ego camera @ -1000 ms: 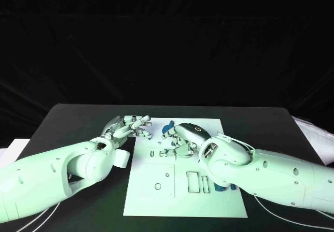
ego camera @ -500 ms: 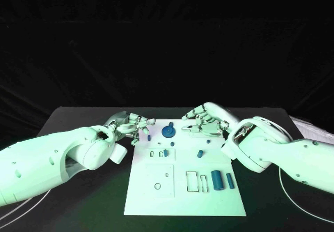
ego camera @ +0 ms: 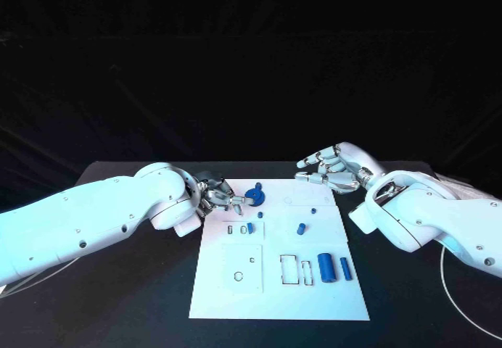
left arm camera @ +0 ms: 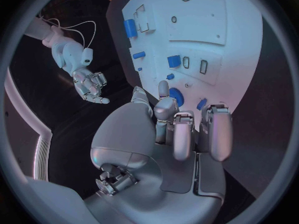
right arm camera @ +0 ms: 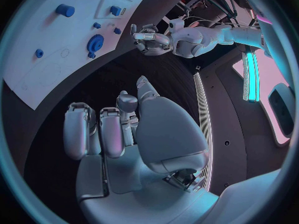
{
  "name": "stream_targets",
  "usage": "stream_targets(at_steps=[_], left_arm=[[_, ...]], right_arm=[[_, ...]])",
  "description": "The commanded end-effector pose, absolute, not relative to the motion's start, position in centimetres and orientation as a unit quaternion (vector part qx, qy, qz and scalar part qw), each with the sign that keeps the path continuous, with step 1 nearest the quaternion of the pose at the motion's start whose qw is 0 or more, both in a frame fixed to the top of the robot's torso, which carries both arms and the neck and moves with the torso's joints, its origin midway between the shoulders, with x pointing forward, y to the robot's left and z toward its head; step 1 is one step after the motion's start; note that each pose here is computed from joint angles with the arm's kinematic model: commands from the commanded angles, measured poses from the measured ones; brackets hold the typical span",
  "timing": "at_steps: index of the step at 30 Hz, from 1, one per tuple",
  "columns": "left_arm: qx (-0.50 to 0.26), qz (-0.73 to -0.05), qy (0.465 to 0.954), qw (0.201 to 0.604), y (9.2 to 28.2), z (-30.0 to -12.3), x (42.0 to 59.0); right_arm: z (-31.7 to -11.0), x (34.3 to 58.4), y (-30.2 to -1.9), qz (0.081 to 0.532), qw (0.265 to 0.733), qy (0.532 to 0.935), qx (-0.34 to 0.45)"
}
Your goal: Assemble the parts on the task board
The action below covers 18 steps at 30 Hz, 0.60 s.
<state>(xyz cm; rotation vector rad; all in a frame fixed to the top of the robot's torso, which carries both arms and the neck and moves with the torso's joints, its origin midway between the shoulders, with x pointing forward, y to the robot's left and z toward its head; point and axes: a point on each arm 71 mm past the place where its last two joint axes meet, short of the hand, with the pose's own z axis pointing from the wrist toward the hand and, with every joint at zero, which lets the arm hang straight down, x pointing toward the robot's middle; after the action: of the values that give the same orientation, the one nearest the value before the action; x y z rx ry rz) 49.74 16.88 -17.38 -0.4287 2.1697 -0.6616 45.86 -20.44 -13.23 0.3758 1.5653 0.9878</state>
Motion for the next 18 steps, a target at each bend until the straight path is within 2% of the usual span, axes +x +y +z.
stream_targets(at_steps=[1,9,18], left_arm=[[-0.104,-0.175,0.892,0.404,16.7,-17.8,50.2],[-0.058,-0.147,0.91,0.384,14.4,-18.4,51.0],[-0.036,-0.131,0.92,0.366,13.2,-19.1,51.4]], right_arm=[[-13.3,46.1,-20.6,0.426,0.578,0.672,0.179],[-13.4,46.2,-20.7,0.422,0.575,0.677,0.18],[-13.5,46.3,-20.6,0.421,0.573,0.68,0.179]])
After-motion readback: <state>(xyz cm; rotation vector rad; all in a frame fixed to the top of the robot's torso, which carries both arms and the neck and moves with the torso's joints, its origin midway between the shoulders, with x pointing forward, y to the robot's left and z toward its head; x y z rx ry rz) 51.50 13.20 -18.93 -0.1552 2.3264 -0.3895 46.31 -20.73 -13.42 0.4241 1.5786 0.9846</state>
